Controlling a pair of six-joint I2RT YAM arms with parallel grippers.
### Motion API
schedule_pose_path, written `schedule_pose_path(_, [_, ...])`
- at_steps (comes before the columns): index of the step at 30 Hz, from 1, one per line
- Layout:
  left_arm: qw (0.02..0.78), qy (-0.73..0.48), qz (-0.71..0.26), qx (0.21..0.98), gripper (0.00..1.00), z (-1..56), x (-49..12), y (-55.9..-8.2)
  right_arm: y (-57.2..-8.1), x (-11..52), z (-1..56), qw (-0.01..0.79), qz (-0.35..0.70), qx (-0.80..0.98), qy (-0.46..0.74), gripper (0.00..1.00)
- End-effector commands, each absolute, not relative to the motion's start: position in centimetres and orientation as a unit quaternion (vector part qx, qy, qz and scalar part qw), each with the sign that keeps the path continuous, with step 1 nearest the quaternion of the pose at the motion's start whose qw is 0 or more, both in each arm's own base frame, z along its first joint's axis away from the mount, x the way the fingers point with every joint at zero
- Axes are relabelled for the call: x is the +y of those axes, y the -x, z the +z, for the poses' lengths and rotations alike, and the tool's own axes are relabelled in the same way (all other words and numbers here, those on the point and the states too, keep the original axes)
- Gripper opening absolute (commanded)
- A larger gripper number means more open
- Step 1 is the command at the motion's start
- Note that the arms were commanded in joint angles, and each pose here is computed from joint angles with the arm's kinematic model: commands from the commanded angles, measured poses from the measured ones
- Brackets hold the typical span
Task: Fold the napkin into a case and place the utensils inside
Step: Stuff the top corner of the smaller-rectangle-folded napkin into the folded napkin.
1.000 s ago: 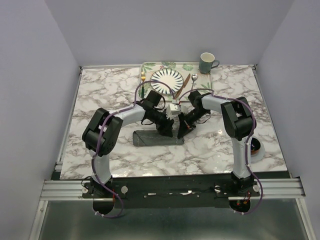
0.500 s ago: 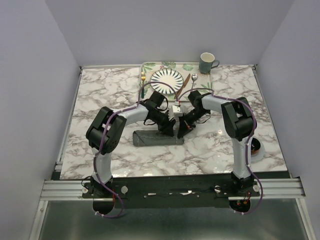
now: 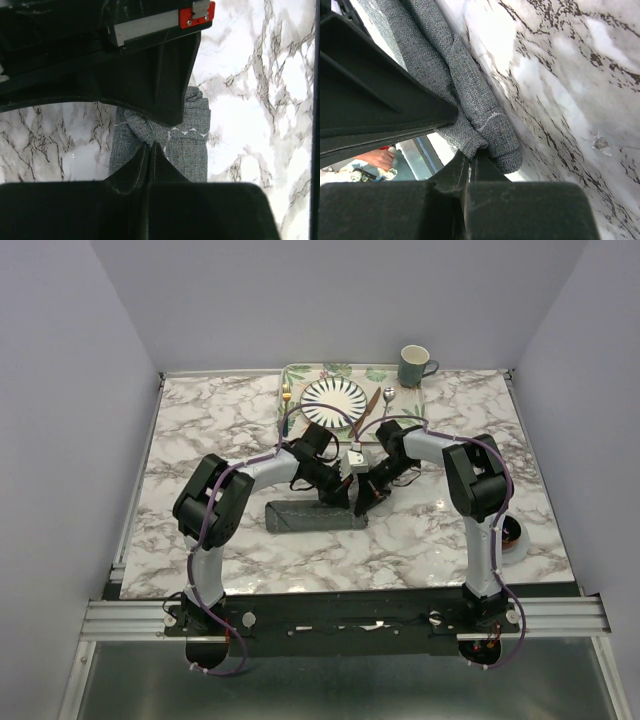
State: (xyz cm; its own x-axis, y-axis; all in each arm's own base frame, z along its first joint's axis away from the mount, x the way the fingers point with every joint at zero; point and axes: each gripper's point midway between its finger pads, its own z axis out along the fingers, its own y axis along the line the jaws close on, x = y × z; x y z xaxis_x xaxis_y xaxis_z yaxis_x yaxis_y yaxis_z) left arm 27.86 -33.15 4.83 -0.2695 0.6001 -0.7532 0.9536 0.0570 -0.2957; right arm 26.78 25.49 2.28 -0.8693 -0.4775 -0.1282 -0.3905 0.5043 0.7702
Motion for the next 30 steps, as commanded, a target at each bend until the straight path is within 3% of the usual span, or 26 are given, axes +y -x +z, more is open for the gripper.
schedule_pose_path(1, [0.209, -0.532, -0.405, 0.714, 0.0, 5.9, -33.4, -27.3, -28.2, 25.5, 1.4, 0.017, -0.406, -0.871, -0.277, 0.09])
schedule_pose_path(5, [0.201, -0.496, -0.413, 0.737, 0.0, 6.7, -33.3, -27.3, -28.1, 25.3, 1.1, 0.024, -0.401, -0.874, -0.273, 0.27])
schedule_pose_path(11, [0.18, -0.454, -0.424, 0.762, 0.0, 7.4, -32.5, -26.5, -27.9, 25.3, 0.9, 0.032, -0.4, -0.877, -0.266, 0.37])
schedule_pose_path(30, [0.075, -0.315, -0.438, 0.838, 0.0, 3.8, -29.7, -23.0, -27.8, 25.2, 1.3, 0.022, -0.402, -0.873, -0.276, 0.34])
